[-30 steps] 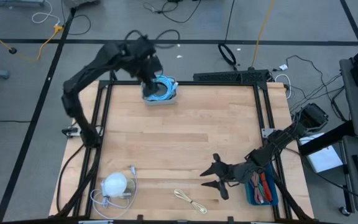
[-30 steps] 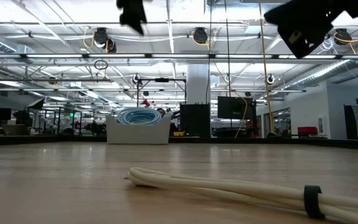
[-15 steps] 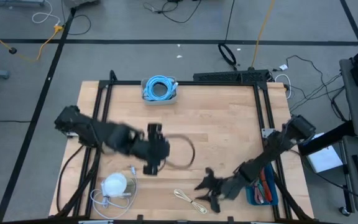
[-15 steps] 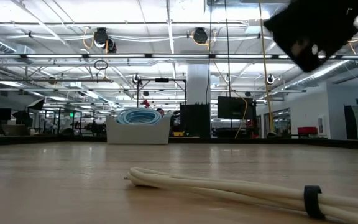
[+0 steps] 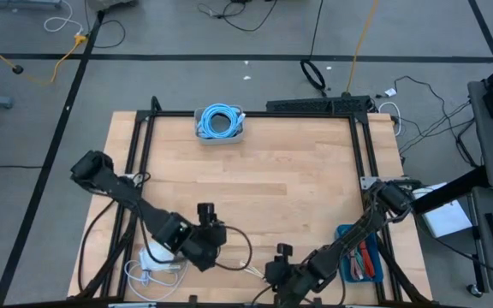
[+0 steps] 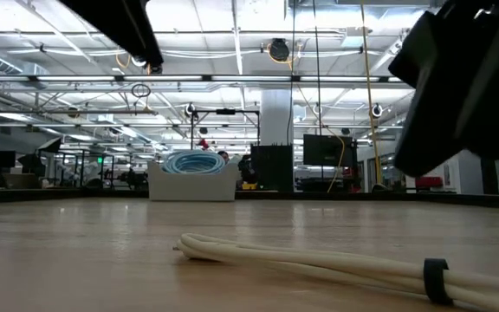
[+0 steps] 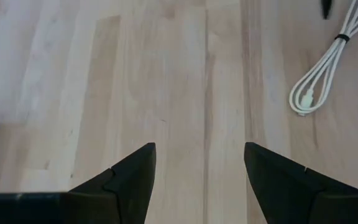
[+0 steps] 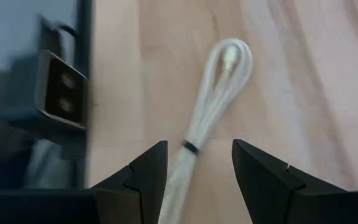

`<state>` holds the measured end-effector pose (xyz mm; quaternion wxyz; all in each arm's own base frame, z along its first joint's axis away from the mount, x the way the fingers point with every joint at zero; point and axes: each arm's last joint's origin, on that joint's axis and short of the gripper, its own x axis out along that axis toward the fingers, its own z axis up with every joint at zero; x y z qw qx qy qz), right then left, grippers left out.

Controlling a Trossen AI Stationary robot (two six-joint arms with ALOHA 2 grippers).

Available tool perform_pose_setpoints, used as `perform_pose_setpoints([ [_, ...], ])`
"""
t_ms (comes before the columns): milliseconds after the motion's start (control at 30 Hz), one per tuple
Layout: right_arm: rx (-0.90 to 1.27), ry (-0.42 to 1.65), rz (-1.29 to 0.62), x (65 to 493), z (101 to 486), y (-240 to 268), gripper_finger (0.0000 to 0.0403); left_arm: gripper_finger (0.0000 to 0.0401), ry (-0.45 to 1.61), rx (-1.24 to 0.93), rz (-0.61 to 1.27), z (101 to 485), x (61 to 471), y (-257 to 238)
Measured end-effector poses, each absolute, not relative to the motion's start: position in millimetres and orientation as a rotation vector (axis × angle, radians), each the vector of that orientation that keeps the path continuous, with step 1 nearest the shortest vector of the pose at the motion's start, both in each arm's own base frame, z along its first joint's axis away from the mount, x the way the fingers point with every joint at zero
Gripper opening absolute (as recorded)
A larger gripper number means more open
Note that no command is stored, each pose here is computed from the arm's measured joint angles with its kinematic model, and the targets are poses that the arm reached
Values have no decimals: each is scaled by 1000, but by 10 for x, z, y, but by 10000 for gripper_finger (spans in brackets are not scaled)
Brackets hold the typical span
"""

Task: Pick & Place USB Port
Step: Put the white USB cable into the blue bin

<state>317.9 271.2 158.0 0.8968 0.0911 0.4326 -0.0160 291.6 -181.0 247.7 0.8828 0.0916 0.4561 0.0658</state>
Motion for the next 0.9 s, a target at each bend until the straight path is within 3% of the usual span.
perform_pose_setpoints([
  [233,309,837,44,3217,1582,2770,171,250,866,196,191,2278,2842,-1889],
  [700,351,914,-135,3255,1007,2768,167,250,439,305,218,2530,2743,-2393],
  [800,342,942,-176,3238,919,2743,134,250,372,327,224,2596,2725,-2471],
  [900,325,956,-207,3217,922,2712,55,250,307,344,252,2665,2684,-2547],
])
